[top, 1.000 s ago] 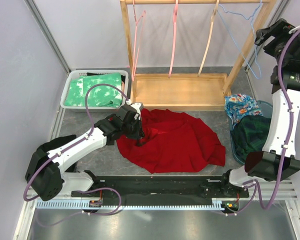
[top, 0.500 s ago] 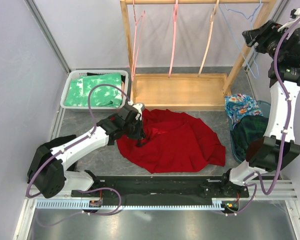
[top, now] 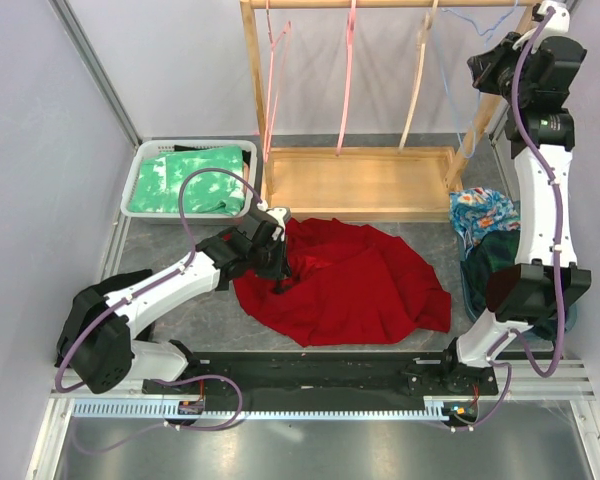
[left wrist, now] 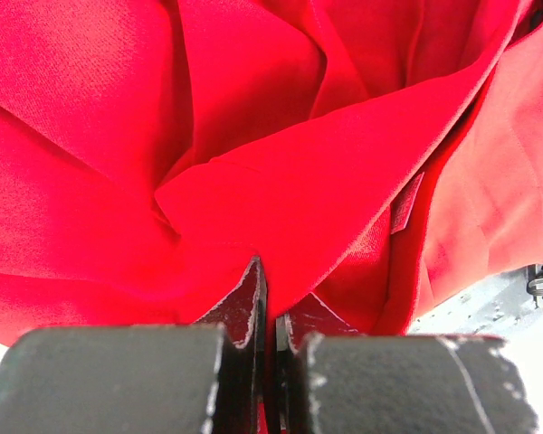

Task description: Place the skirt on the hanger

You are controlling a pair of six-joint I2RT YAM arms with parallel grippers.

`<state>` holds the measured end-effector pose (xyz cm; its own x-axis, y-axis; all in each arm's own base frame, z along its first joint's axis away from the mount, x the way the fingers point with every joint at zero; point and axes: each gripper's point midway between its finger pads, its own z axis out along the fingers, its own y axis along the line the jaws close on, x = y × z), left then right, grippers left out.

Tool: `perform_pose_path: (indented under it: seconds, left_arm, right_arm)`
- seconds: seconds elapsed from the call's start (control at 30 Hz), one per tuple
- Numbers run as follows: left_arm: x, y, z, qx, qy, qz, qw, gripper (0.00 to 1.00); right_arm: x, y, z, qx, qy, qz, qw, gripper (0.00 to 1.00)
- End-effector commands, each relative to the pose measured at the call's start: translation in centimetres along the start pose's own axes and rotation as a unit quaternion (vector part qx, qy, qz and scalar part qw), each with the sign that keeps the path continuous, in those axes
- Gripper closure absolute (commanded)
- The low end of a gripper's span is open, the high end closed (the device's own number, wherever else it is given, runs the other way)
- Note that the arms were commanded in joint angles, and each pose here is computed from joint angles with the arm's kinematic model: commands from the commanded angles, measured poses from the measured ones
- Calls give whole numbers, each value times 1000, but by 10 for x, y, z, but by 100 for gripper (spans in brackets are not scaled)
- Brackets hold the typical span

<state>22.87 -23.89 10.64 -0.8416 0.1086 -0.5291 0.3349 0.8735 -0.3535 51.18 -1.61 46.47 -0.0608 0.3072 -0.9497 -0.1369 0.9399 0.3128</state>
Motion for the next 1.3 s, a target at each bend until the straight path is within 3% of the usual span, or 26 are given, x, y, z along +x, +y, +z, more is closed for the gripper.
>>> perform_pose_path:
  seconds: [0.0, 0.33, 0.5, 0.77, 1.03, 1.1, 1.27]
  left_arm:
    - [-20, -11, -1, 21, -24, 18, 999, 98]
    - [-21, -14, 0, 25, -25, 18, 999, 98]
    - [-23, -12, -1, 19, -30, 17, 999, 98]
    - [-33, -6, -3, -4, -49, 12, 999, 98]
    - [-41, -4, -7, -15, -64, 2, 998, 98]
    - [-44, -6, -7, -14, -66, 3, 998, 98]
    - [-47, -3, -9, -23, -74, 2, 997, 98]
  right_arm:
    - [-49, -3, -27, 64, -68, -42, 995, 100]
    - [-87, 23, -63, 47, -111, -64, 991, 100]
    - [-78, 26, -72, 43, -96, -62, 993, 100]
    - [13, 18, -136, 93, 13, -29, 995, 100]
    - [139, -11, -222, 171, 155, 8, 973, 100]
    - [144, 4, -239, 144, 137, 25, 980, 100]
    - [181, 36, -263, 58, 178, 62, 980, 100]
